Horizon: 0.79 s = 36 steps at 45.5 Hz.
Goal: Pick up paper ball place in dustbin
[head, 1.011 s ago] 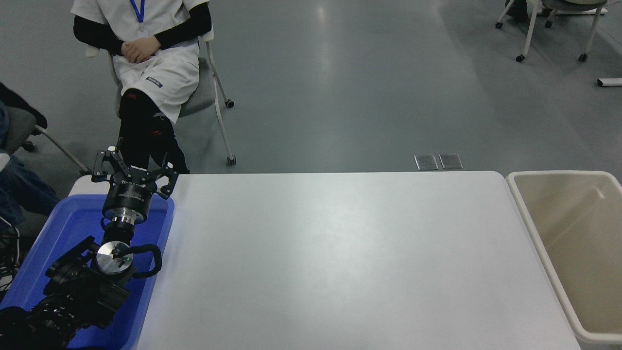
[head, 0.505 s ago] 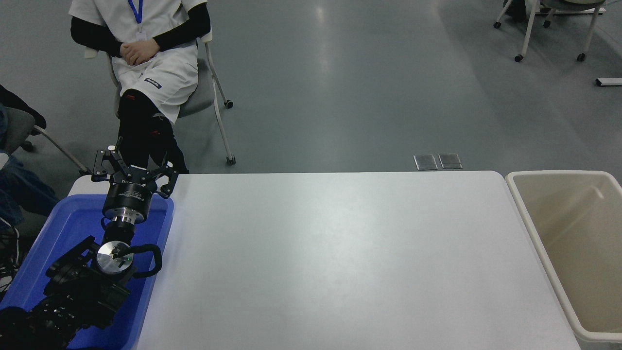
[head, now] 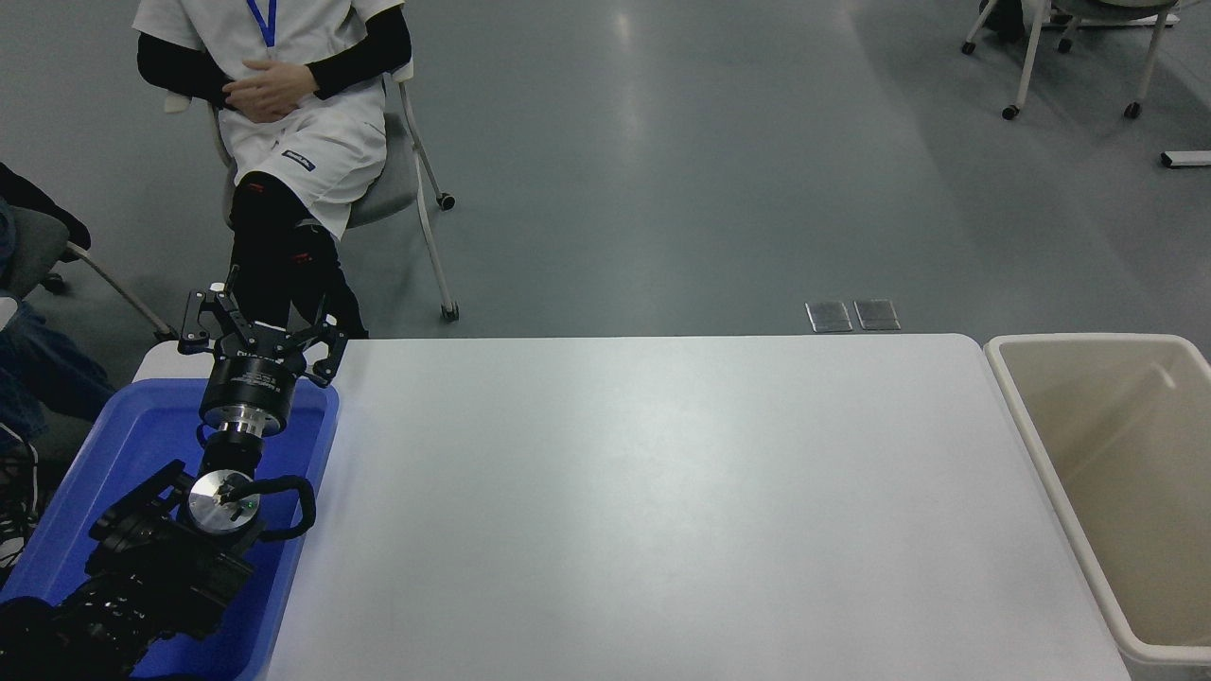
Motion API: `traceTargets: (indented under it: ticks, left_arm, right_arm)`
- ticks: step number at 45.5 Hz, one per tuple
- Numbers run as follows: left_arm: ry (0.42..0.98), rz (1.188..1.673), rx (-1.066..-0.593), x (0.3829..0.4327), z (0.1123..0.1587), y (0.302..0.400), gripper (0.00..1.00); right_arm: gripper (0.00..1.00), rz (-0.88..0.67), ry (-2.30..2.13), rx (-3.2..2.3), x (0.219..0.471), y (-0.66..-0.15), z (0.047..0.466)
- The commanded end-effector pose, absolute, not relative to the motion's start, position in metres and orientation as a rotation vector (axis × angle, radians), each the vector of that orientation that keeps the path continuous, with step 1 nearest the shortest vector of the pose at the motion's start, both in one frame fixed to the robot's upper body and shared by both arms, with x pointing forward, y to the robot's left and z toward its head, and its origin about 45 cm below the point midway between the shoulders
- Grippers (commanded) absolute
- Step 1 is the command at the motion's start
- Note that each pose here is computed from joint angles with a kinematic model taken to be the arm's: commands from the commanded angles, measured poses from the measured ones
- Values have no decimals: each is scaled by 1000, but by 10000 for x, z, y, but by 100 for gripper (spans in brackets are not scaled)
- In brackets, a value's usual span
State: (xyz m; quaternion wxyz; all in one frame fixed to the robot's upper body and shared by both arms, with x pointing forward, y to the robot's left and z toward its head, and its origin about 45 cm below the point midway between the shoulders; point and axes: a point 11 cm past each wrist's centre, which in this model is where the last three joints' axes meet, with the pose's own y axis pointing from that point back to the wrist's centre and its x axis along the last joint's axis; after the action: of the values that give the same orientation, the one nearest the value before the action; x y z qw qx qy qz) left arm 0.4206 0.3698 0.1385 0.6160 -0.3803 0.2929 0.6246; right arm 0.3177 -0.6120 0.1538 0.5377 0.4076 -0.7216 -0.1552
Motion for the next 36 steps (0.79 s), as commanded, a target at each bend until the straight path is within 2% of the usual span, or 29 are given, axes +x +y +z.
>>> traceTargets:
  ticks: [1,16,23,31,36]
  left_arm:
    - [675,1439,-876,4206,1385,3698,99]
    - [675,1439,-878,4206,1386,3700,99]
    - [675,1439,-878,4206,1386,3700,99]
    - [675,1439,-878,4206,1386,3700,99]
    - [675,1439,-878,4206,1386,3700,99]
  right_arm:
    - [0,-441,-1830,927,3190,-5919,1218]
    - [0,-543,-1992,1041,3277,-5751,1111]
    - [0,-484,-2060,1157,3415,-5640,1135]
    - [0,-343,-2159,1258,3544,-5620,1267]
    - [0,-304,-2171,1271,3534,-5628,1270]
